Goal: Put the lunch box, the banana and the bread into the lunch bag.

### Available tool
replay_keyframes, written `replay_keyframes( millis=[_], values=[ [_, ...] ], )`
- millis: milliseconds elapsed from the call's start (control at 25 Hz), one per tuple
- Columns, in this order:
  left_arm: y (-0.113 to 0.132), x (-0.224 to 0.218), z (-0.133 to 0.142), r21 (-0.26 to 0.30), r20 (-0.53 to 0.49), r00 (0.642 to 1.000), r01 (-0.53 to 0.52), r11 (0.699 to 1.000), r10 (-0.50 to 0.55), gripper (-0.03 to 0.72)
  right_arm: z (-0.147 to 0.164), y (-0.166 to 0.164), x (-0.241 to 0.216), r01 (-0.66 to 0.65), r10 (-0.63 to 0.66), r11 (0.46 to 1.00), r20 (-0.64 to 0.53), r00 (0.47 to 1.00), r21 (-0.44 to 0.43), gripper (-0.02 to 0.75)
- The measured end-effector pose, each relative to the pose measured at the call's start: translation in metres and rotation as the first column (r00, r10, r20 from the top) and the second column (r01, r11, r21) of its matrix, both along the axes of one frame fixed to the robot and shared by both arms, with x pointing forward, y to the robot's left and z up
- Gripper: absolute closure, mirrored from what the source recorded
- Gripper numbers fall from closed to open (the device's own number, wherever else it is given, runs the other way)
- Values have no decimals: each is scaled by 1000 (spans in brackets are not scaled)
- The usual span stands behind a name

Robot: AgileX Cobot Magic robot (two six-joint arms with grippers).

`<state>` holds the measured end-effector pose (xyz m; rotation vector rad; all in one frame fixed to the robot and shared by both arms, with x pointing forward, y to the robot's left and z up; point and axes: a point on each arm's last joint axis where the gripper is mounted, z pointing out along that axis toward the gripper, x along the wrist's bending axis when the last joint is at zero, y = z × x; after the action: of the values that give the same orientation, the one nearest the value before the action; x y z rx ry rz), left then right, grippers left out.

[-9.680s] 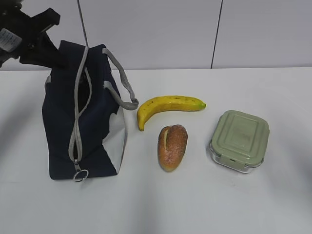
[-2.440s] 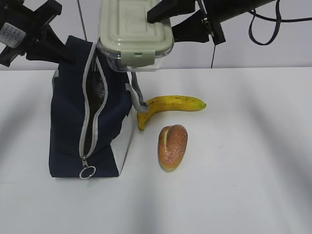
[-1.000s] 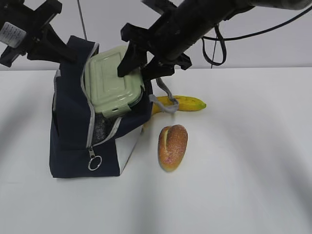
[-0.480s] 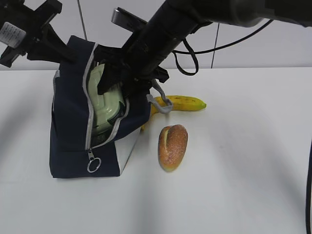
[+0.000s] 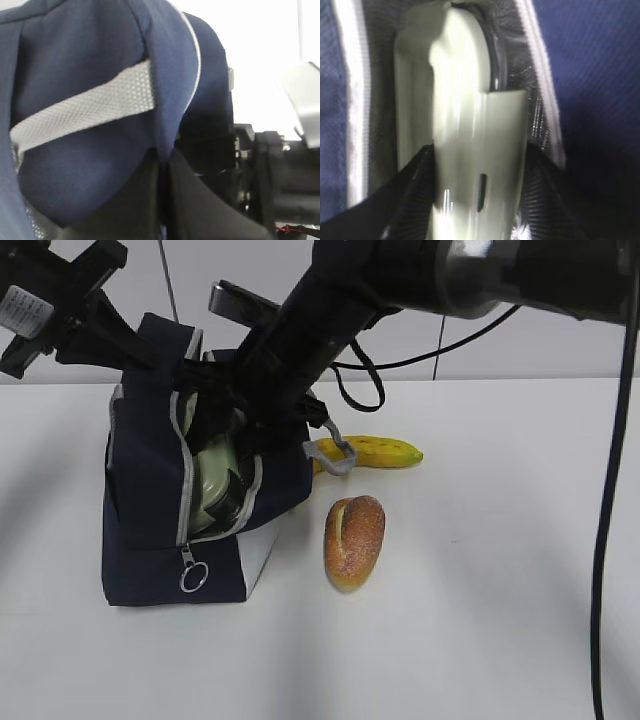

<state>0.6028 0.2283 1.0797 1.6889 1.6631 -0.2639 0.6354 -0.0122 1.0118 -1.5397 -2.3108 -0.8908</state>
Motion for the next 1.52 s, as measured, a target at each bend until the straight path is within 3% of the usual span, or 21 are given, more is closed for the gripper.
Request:
replay_keyframes(
  millis=[640, 920, 1040, 1320, 1520],
  values=[
    [0, 0, 0, 6, 4, 1000, 5, 1000, -5, 687, -34, 18, 8, 51, -51, 999, 10, 999, 14, 360],
    [2, 0, -2, 31, 5, 1000, 11, 999, -11, 687, -47, 20, 12, 63, -63, 998, -6, 998, 13, 310],
    [2, 0, -2, 36, 5, 1000, 12, 999, -12, 687, -39, 19, 12, 43, -43, 999, -12, 999, 12, 286],
    [2, 0, -2, 40, 3, 1000, 14, 999, -14, 687, 9, 3, 16, -82, 86, 989, 29, 996, -122, 278],
    [2, 0, -3, 43, 1, 1000, 16, 999, -16, 687, 60, -6, 21, -67, 93, 987, 184, 978, -143, 278]
  ],
)
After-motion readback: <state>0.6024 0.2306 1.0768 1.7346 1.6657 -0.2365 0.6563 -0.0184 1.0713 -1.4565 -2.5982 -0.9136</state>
